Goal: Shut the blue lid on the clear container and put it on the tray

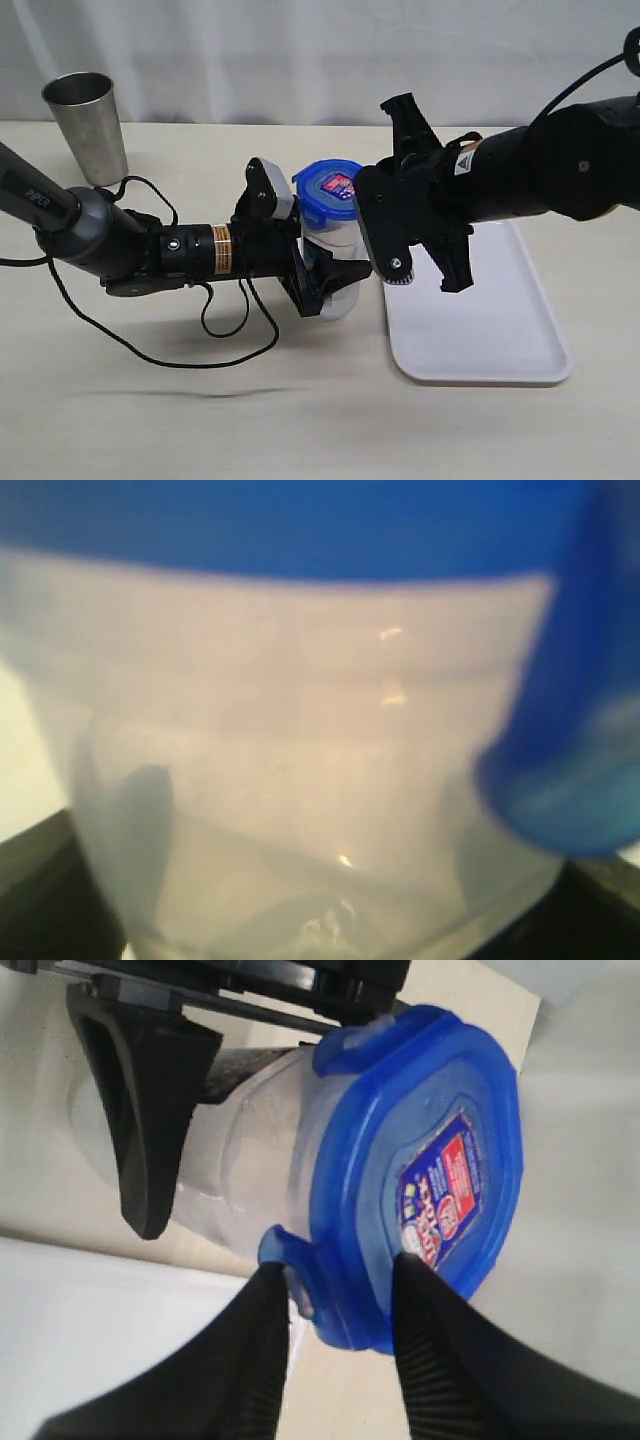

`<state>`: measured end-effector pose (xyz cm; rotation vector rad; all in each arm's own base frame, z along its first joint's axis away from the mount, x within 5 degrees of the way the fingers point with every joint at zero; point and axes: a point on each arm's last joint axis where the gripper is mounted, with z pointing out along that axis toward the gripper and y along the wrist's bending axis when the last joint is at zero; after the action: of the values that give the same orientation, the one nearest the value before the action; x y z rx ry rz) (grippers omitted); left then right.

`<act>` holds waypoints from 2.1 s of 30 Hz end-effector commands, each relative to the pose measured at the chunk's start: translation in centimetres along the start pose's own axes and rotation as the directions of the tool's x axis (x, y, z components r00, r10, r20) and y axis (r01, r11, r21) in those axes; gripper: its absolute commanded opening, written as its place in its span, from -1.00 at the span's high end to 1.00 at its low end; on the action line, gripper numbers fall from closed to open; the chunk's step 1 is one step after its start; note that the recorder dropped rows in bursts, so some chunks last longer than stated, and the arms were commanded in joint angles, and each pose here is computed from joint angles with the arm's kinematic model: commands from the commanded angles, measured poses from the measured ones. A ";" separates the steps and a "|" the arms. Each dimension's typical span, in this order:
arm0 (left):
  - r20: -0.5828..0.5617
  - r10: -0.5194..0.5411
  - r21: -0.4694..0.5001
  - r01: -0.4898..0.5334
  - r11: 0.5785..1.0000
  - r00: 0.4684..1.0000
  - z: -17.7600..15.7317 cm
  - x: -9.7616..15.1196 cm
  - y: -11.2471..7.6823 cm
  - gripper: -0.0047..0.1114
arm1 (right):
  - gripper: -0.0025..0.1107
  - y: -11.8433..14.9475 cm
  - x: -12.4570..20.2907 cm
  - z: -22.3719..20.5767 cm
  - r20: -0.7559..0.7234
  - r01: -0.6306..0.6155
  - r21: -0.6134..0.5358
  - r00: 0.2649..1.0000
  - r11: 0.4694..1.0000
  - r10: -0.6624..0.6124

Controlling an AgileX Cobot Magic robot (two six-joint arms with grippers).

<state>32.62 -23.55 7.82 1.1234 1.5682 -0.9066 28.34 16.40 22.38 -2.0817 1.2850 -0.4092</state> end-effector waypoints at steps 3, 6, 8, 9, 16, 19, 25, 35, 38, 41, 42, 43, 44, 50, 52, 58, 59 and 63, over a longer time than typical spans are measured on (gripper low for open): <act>-0.068 0.124 0.044 -0.122 0.992 0.990 -0.1 0.9 -0.3 0.92 | 0.50 1.8 -0.6 -0.1 0.046 -0.189 -0.128 0.980 0.974 0.196; -0.070 0.174 0.026 -0.173 0.985 0.982 -0.7 1.0 0.4 0.92 | 0.49 0.8 -1.0 -2.4 0.092 -0.257 -0.067 0.960 0.964 0.263; -0.072 0.207 0.021 -0.206 0.978 0.976 -0.9 1.0 0.7 0.92 | 0.49 0.2 -1.3 -3.8 0.123 -0.295 -0.026 0.947 0.955 0.296; -0.074 0.216 0.022 -0.215 0.976 0.974 -1.1 1.0 0.8 0.92 | 0.49 0.0 -1.4 -4.5 0.137 -0.310 -0.010 0.941 0.951 0.309; -0.112 0.435 0.096 -0.426 0.900 0.893 -1.5 1.3 0.8 0.92 | 0.37 -2.2 -3.0 -9.8 0.352 -0.556 0.014 0.780 0.831 0.517; -0.168 0.537 0.132 -0.521 0.843 0.826 -1.6 1.8 0.9 0.92 | 0.31 -3.3 -3.7 -11.3 0.400 -0.630 -0.070 0.692 0.773 0.600; -0.218 0.609 0.140 -0.593 0.793 0.762 -2.0 1.3 1.3 0.92 | 0.31 -4.7 -3.4 -10.9 0.239 -0.616 -0.176 0.730 0.768 0.641; -0.189 0.785 0.236 -0.749 0.620 0.590 -2.2 1.2 1.1 0.92 | 0.31 -5.3 -3.5 -5.4 0.043 -0.408 -0.327 0.895 0.852 0.445; -0.189 0.783 0.235 -0.747 0.621 0.592 -2.2 1.2 1.1 0.92 | 0.30 -4.8 -4.8 -4.1 -0.009 -0.350 -0.331 0.930 0.876 0.368; -0.190 0.780 0.234 -0.744 0.625 0.596 -2.2 1.2 1.1 0.92 | 0.30 -4.5 -5.5 -3.4 -0.046 -0.307 -0.313 0.950 0.899 0.308; -0.190 0.780 0.234 -0.744 0.625 0.596 -2.2 1.2 1.1 0.92 | 0.30 -4.5 -5.6 -3.3 -0.053 -0.306 -0.312 0.951 0.899 0.305; -0.190 0.780 0.234 -0.744 0.625 0.596 -2.2 1.2 1.1 0.92 | 0.30 -4.4 -5.6 -3.3 -0.056 -0.306 -0.313 0.951 0.899 0.304; -0.188 0.780 0.234 -0.744 0.625 0.596 -2.2 1.2 1.1 0.92 | 0.30 -4.4 -5.6 -3.3 -0.059 -0.306 -0.318 0.951 0.897 0.303; -0.142 0.775 0.219 -0.744 0.631 0.616 -2.1 0.8 0.8 0.92 | 0.30 -4.1 -5.0 -3.2 -0.112 -0.271 -0.339 0.963 0.901 0.247; -0.124 0.773 0.213 -0.745 0.633 0.622 -2.0 0.7 0.7 0.92 | 0.30 -3.9 -4.5 -2.9 -0.126 -0.281 -0.350 0.959 0.894 0.252; -0.081 0.758 0.202 -0.734 0.648 0.647 -2.0 0.4 0.4 0.92 | 0.30 -3.9 -2.6 -1.7 -0.092 -0.385 -0.400 0.920 0.832 0.381; -0.069 0.760 0.204 -0.737 0.645 0.646 -2.0 0.3 0.3 0.92 | 0.30 -3.9 -2.5 -1.7 -0.069 -0.383 -0.405 0.918 0.830 0.390; -0.045 0.758 0.198 -0.738 0.645 0.651 -2.0 0.1 0.2 0.92 | 0.30 -4.1 -2.6 -1.5 -0.042 -0.393 -0.401 0.910 0.828 0.412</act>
<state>32.44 -21.51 7.84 1.8285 0.9561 -0.3447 28.84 19.28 26.33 -2.0535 1.8662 0.0779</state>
